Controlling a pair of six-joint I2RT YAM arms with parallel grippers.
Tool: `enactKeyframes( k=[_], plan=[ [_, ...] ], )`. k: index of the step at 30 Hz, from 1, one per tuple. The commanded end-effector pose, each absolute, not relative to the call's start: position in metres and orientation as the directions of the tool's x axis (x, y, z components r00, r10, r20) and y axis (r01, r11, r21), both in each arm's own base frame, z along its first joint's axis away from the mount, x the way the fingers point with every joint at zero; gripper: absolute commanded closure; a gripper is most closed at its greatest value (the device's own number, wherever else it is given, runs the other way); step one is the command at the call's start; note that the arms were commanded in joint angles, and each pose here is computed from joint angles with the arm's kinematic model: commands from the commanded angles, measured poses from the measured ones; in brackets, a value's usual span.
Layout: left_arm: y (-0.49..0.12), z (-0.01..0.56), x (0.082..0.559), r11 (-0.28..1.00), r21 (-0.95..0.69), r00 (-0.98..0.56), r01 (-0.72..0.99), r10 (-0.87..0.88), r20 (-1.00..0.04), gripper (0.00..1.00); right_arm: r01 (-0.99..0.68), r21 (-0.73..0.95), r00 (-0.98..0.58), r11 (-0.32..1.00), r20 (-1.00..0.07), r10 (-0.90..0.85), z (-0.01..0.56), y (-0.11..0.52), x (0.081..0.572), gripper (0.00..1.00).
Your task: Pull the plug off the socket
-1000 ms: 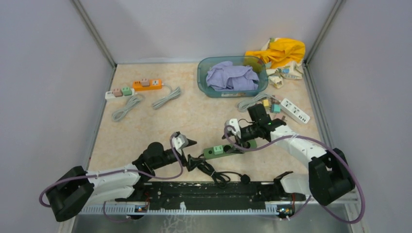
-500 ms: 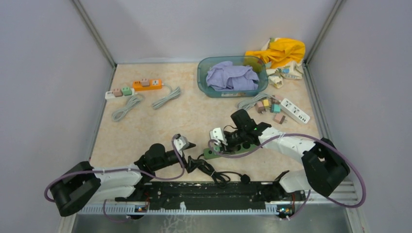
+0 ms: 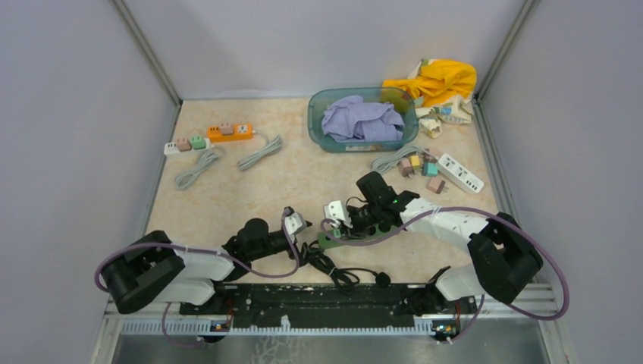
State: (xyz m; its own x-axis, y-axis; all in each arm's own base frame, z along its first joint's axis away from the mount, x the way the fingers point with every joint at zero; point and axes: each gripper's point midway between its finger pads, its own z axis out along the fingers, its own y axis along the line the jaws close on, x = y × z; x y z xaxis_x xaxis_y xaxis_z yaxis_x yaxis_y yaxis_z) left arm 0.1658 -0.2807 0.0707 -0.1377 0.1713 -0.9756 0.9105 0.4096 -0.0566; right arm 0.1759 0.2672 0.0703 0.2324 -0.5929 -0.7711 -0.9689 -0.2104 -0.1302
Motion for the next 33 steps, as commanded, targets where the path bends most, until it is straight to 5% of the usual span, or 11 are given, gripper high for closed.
enactKeyframes(
  k=[1,33],
  plan=[
    [-0.296,0.090,0.172,0.367,-0.007,-0.056,0.930,0.124,-0.991,0.04,-0.961,-0.193,0.272,-0.197,-0.772,-0.574,0.091,0.281,0.191,0.99],
    [-0.318,0.065,0.178,0.305,0.016,-0.031,0.952,0.147,-0.989,0.13,-0.966,-0.184,0.254,-0.180,-0.792,-0.556,0.101,0.276,0.195,1.00]
  ],
)
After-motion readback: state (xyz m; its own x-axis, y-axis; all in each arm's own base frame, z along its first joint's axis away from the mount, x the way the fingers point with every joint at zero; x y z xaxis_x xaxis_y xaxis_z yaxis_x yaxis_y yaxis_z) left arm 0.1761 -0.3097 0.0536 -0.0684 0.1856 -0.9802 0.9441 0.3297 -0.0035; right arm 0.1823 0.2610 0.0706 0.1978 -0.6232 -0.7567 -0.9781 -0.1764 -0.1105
